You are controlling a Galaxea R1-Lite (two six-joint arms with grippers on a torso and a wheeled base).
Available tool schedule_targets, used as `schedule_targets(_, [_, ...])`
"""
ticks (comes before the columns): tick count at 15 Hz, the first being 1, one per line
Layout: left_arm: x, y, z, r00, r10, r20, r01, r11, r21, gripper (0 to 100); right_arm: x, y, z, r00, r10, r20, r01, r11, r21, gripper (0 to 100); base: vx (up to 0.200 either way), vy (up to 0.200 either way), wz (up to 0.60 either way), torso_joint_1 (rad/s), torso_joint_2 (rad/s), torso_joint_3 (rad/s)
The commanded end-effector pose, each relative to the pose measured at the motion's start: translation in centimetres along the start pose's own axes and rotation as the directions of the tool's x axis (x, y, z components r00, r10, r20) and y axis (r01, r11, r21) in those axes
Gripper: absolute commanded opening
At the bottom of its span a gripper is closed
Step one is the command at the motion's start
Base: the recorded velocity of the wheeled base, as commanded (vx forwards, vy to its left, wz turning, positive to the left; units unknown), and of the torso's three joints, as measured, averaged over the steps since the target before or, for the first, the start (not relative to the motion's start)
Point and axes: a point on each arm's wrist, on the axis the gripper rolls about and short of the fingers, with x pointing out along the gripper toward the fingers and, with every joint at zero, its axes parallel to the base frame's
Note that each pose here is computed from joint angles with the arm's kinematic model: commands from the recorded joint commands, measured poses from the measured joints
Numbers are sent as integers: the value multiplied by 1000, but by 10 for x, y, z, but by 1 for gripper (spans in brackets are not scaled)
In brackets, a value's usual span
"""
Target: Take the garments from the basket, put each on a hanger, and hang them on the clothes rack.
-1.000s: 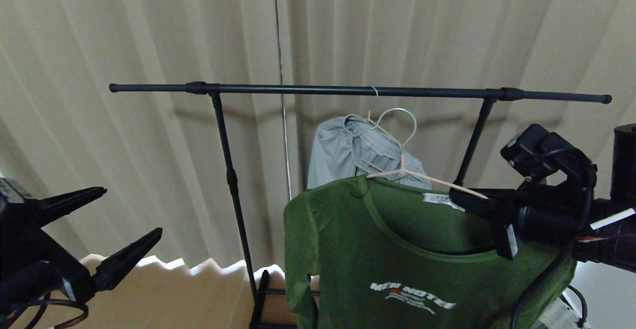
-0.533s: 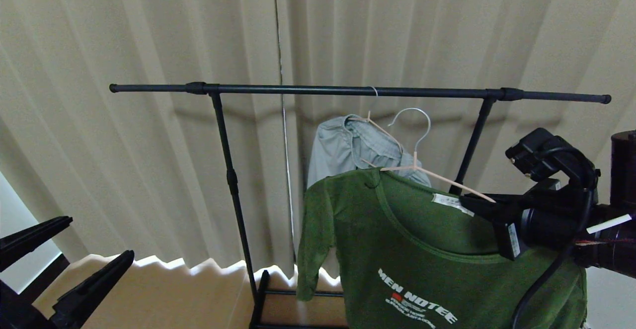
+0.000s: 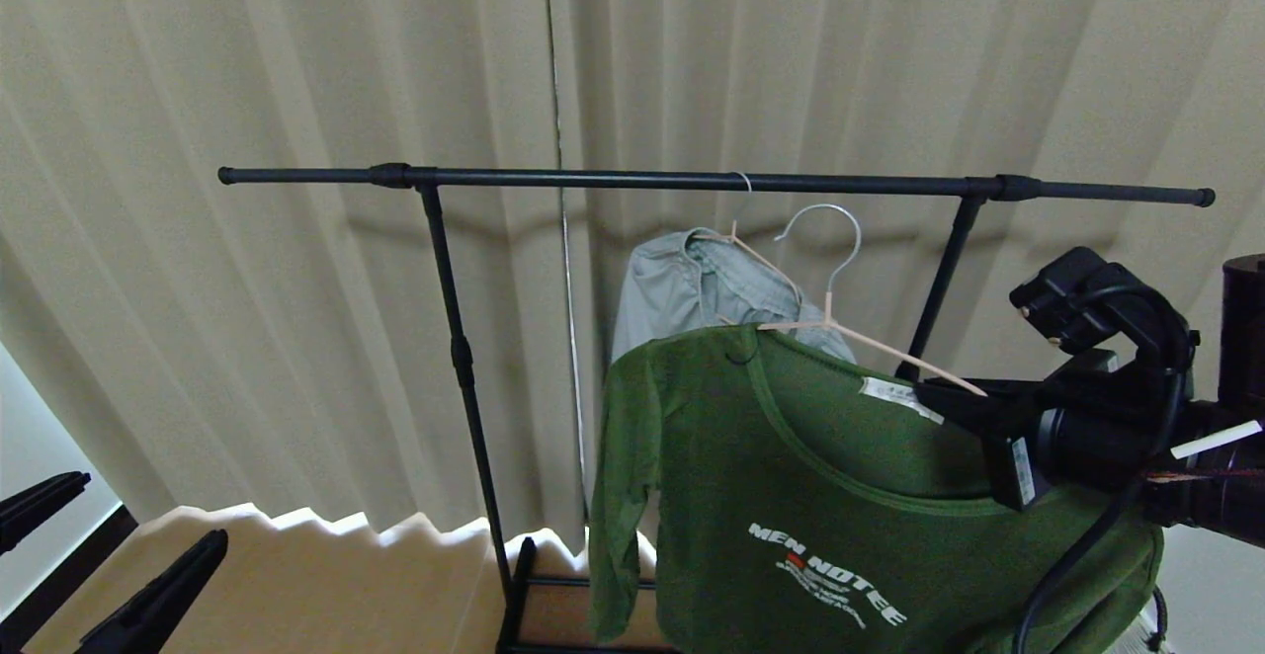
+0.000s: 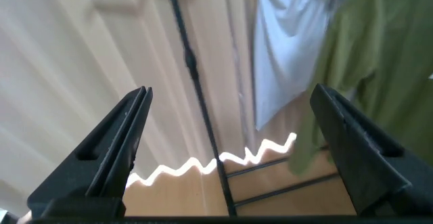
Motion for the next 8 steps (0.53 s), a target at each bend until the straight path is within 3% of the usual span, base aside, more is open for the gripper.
schedule_targets(1, [0,0,0,1000,0,-1,0,1000,0,100,1,0,0,1000,1,-2,-1,1000,-1,0,0,0,0,0,0,0])
schedule_targets(2, [0,0,0,1000,0,1,0,1000,0,100,1,0,0,1000,1,-1,-1,1000,-1,0,0,0,0,0,0,0])
schedule_targets(8, [-1,-1,-2,1000,-1,-5,1,1000,-1,100,3,1,7,1000,4,20,-4,1000,-1,0,200,0,0,-2,4,6])
